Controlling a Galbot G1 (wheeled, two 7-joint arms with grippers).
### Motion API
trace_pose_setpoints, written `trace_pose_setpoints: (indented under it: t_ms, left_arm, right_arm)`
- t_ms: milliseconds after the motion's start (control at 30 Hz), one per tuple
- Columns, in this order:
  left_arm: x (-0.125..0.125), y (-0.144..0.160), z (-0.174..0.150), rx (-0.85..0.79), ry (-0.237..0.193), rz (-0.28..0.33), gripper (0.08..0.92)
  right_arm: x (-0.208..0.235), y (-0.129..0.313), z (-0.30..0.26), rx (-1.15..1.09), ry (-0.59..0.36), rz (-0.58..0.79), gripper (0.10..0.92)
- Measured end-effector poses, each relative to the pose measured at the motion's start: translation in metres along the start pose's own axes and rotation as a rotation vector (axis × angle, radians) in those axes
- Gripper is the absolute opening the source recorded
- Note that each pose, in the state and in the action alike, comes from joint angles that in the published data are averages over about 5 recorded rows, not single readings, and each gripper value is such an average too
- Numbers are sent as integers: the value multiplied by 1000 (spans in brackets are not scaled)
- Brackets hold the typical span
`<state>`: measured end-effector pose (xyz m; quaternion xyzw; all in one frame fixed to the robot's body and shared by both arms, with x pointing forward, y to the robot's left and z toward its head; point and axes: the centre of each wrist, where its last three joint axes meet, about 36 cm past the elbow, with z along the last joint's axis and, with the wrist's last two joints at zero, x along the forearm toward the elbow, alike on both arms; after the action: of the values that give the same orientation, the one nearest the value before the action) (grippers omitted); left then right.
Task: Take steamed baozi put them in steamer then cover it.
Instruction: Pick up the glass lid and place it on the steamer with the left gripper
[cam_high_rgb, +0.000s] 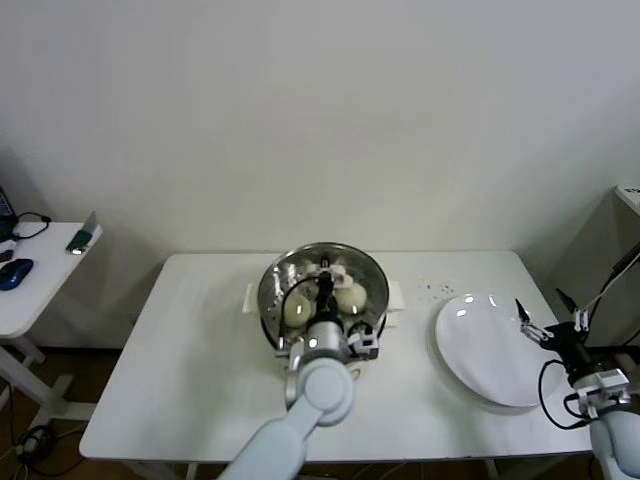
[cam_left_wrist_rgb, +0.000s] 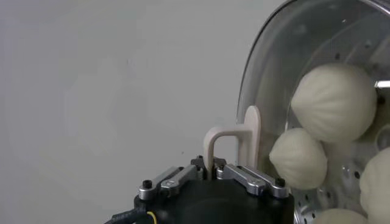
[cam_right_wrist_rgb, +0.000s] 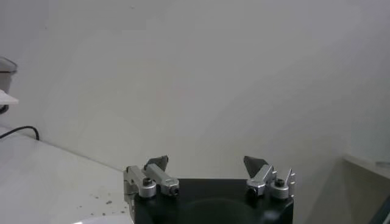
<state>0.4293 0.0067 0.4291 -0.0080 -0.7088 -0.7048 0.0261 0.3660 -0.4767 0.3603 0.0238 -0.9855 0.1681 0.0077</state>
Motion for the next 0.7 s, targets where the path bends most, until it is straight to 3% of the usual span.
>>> trace_pose_setpoints:
  t_ms: [600,700]
  left_arm:
    - [-2,-9,5,-20,13,5,154]
    - [0,-10,7,-21,11,10,192]
  right_arm:
    - [1,-2,1,3,2,-1,823]
    - [2,-2,1,3,4,-3,823]
